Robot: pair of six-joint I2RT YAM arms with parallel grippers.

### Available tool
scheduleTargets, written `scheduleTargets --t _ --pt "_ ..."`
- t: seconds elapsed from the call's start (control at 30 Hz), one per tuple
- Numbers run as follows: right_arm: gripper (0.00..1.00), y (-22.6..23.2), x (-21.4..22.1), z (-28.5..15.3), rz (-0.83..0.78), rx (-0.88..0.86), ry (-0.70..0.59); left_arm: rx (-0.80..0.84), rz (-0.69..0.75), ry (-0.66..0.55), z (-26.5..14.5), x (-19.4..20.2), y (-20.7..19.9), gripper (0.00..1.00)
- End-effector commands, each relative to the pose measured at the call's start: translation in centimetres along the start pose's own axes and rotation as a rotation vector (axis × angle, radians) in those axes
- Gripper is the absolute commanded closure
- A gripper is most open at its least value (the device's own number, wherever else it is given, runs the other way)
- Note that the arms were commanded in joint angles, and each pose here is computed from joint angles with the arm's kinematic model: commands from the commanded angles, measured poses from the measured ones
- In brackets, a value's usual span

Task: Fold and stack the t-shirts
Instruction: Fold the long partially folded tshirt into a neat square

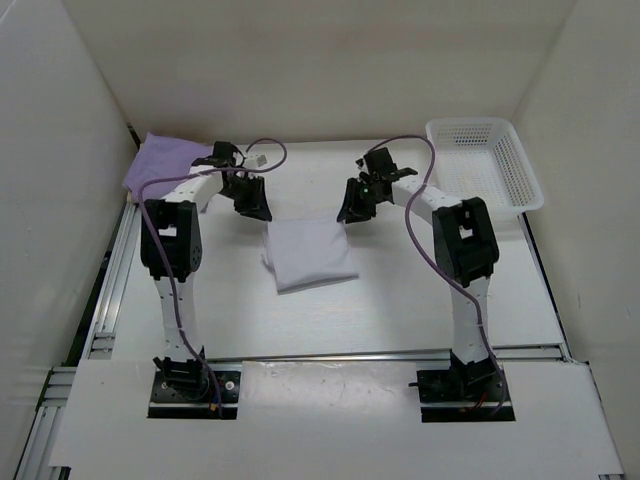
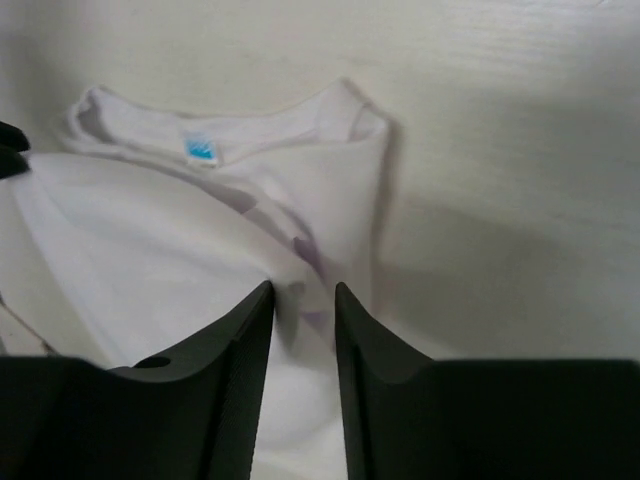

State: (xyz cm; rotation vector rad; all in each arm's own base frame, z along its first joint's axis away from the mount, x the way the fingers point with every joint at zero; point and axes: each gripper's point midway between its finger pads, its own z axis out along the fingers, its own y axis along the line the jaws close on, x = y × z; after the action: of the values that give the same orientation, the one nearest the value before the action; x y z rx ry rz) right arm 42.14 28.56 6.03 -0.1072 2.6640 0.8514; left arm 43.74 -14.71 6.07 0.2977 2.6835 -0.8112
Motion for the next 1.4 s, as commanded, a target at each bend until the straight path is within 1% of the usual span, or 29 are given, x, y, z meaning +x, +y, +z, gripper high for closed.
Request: scheduleTargets --t 0.0,0.03,0.07,0.13,0.17,0.27,0.3,0.37,0.4,0.43,0.47,0.5,0.53,0.57,0.6,0.63,0.73,0.8,0.83,0.87,0.93,0.97,1.17,1.23,1.3,1.37 --pt "0.62 0.7 -4.3 -1.5 0.002 0.008 -0.112 -0.061 0.009 -0.084 -1.2 -3.2 2.6 0.65" --pt "0.62 0.6 -4.4 -1.5 0.002 0.017 -0.117 -0.066 0.005 -0.096 -1.6 -3.6 3.0 0.52" --pt "0.62 1.0 -5.0 -2.1 -0.005 0.017 -0.139 -0.066 0.005 -0.097 -1.6 -3.6 3.0 0.44" --pt "0.62 1.1 -5.3 -3.6 -0.027 0.043 -0.176 -0.066 0.005 -0.097 -1.6 -3.6 3.0 0.42" --pt "0.62 0.9 -5.4 -4.2 -0.044 0.058 -0.198 -0.079 0.003 -0.110 -2.2 -3.8 3.3 0.39" --pt "0.62 0.2 -4.0 -5.8 -0.062 0.107 -0.233 -0.103 0.021 -0.143 -3.6 -4.6 2.9 0.39" --pt "0.62 -0.3 -3.7 -6.1 -0.060 0.130 -0.247 -0.104 0.044 -0.181 -5.1 -5.2 1.9 0.39" --pt "0.62 -0.9 -2.1 -6.6 -0.055 0.138 -0.233 -0.161 0.058 -0.216 -7.1 -5.4 1.7 0.39" --pt "0.62 -0.7 -1.3 -6.4 -0.060 0.137 -0.219 -0.178 0.075 -0.232 -8.3 -5.0 0.7 0.36" --pt "0.62 -1.0 -0.1 -6.0 -0.054 0.124 -0.184 -0.178 0.077 -0.235 -8.7 -4.6 0.3 0.29" --pt "0.63 -0.9 0.5 -5.8 -0.051 0.106 -0.161 -0.154 0.086 -0.225 -8.6 -3.8 -0.7 0.27" --pt "0.63 -0.9 1.3 -5.2 -0.045 0.089 -0.130 -0.126 0.088 -0.195 -8.2 -2.1 -1.7 0.25" --pt "0.63 -1.0 2.1 -4.7 -0.039 0.074 -0.101 -0.106 0.081 -0.179 -8.1 -1.1 -2.0 0.23" --pt "0.63 -1.0 2.8 -4.5 -0.021 0.062 -0.080 -0.069 0.086 -0.153 -7.5 0.0 -3.0 0.23" --pt "0.63 -1.1 3.6 -3.9 0.000 0.067 -0.058 -0.060 0.073 -0.089 -6.2 2.4 -3.3 0.22" --pt "0.64 -1.4 4.1 -3.7 0.019 0.073 -0.047 -0.054 0.072 -0.062 -5.6 3.4 -3.6 0.22" --pt "0.66 -1.8 5.9 -2.7 0.087 0.060 -0.025 -0.075 0.049 0.042 -4.2 6.9 -3.5 0.22" --pt "0.66 -2.1 7.0 -2.2 0.118 0.075 -0.008 -0.102 0.045 0.074 -3.5 7.9 -3.0 0.20" --pt "0.66 -2.4 7.2 -2.1 0.159 0.092 -0.010 -0.111 0.045 0.096 -2.8 8.3 -2.8 0.19" --pt "0.66 -2.6 7.9 -1.9 0.176 0.108 -0.001 -0.121 0.039 0.108 -2.5 8.5 -2.4 0.19" --pt "0.66 -3.2 8.4 -1.5 0.205 0.127 0.008 -0.122 0.031 0.123 -1.9 8.6 -2.0 0.16" --pt "0.66 -2.9 8.6 -1.4 0.208 0.132 0.008 -0.102 0.017 0.148 -1.2 9.1 -1.9 0.14" --pt "0.67 -2.1 10.1 -0.7 0.204 0.132 0.041 0.034 -0.040 0.223 1.2 11.0 -2.8 0.14" --pt "0.68 -2.1 10.8 -0.5 0.200 0.135 0.054 0.079 -0.090 0.256 2.1 12.2 -2.3 0.14" --pt "0.68 -1.9 10.7 -0.7 0.196 0.129 0.045 0.169 -0.138 0.281 2.7 12.7 -2.9 0.18" --pt "0.70 -2.1 11.0 -0.6 0.208 0.134 0.051 0.202 -0.176 0.305 3.4 13.4 -2.7 0.25"
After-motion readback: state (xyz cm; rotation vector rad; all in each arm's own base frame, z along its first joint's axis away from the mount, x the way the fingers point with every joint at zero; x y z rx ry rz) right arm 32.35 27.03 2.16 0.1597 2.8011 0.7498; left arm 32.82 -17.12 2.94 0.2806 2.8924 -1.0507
